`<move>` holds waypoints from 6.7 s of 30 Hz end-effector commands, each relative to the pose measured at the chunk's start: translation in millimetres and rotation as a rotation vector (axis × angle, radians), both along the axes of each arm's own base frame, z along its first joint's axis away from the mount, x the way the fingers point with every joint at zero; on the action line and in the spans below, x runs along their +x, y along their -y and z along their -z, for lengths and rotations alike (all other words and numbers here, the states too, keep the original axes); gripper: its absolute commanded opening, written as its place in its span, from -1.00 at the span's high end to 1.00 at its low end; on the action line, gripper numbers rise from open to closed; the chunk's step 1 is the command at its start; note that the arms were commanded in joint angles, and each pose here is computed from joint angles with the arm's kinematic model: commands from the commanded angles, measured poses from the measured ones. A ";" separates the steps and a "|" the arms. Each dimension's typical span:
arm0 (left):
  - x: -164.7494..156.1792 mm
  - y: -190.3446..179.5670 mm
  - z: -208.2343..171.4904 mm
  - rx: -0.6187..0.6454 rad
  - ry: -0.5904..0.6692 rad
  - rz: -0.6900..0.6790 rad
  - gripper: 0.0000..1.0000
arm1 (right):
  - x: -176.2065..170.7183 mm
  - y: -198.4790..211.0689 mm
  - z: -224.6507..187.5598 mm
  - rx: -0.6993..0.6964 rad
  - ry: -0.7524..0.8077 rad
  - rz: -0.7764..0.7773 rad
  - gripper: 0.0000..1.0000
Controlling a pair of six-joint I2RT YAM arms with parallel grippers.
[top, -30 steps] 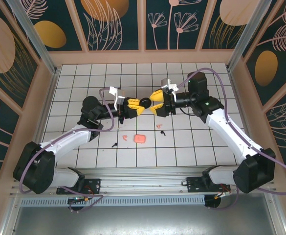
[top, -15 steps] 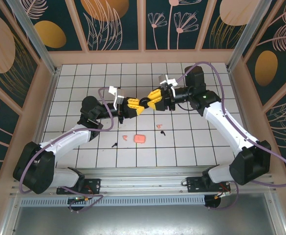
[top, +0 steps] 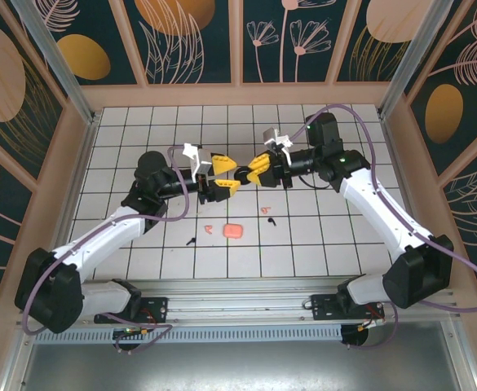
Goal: Insert the wireless bluetooth earbuds into the charging case
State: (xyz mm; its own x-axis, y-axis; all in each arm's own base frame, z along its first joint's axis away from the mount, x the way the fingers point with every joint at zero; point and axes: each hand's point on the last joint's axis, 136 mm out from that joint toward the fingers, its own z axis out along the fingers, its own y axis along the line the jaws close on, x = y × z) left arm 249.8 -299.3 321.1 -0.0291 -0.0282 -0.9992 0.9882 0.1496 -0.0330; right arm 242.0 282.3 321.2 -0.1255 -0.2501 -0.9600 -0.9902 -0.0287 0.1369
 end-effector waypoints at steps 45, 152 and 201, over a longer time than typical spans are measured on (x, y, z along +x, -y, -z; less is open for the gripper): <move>-9.0 -15.7 86.6 0.401 0.130 0.027 0.61 | -15.2 -42.4 42.5 -0.402 0.371 -0.036 0.55; 19.8 -39.7 124.9 0.009 -0.206 -0.246 0.75 | 36.5 66.9 308.5 -1.095 -0.648 0.800 0.31; 28.5 -40.2 138.6 0.060 -0.220 -0.284 0.82 | 44.5 65.2 262.5 -0.796 -0.647 1.044 0.44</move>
State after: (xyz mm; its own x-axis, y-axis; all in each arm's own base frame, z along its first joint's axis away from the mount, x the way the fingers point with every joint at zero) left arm 269.8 -257.0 175.2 -0.2784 0.0032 -0.9605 0.8735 0.4167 -0.2517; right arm 274.5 206.1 39.9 -0.9256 -0.3092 -0.2183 -0.3419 0.9304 0.1320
